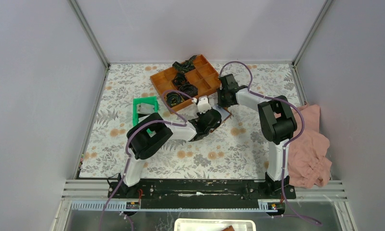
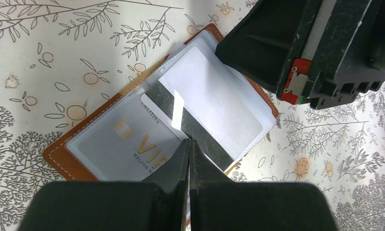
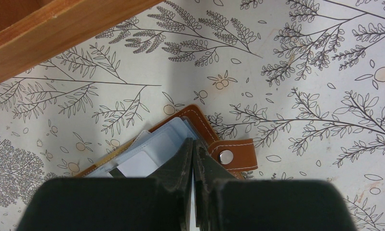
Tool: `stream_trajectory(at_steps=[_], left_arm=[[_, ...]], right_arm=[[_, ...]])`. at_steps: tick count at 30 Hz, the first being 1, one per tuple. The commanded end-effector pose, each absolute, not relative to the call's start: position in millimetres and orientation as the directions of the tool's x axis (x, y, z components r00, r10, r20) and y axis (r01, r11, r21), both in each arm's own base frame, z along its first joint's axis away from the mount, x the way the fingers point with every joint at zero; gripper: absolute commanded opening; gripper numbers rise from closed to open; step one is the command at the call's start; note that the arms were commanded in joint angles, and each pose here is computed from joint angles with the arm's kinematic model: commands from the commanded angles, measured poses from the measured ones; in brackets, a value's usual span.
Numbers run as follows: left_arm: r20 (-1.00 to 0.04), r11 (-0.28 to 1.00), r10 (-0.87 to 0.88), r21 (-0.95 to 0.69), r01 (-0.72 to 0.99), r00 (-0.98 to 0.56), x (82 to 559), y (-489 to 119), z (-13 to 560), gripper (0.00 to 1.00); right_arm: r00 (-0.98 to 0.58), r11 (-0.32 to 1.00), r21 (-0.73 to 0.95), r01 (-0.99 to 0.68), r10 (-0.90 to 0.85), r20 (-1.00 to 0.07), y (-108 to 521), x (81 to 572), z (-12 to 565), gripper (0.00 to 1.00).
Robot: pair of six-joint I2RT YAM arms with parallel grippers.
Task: Put the credit cards into the card holder
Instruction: Insert the credit card into the card holder.
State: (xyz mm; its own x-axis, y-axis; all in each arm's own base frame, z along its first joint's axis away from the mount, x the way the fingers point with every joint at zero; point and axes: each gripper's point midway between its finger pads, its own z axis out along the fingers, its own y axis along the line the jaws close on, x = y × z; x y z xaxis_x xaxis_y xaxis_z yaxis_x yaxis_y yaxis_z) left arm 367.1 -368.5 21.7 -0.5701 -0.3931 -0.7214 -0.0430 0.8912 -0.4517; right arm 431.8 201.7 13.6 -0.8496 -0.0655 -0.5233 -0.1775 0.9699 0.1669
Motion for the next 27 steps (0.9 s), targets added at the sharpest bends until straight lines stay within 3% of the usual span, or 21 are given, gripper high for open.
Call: stream_trajectory(at_steps=[1, 13, 27], left_arm=[[-0.769, 0.931, -0.328, -0.361, -0.051, -0.548, 368, -357, 15, 0.00], [-0.823, 0.939, -0.316, -0.343, -0.030, -0.471, 384, -359, 43, 0.02], [-0.818, 0.963, -0.219, -0.269, 0.016, -0.532, 356, -353, 18, 0.00]], right_arm=[[-0.936, 0.981, 0.122, -0.153, -0.104, -0.338, 184, 384, -26, 0.07], [-0.936, 0.981, 0.118, -0.154, -0.106, -0.336, 183, 383, -26, 0.07], [-0.936, 0.982, 0.115, -0.151, -0.105, -0.337, 181, 381, -26, 0.07]])
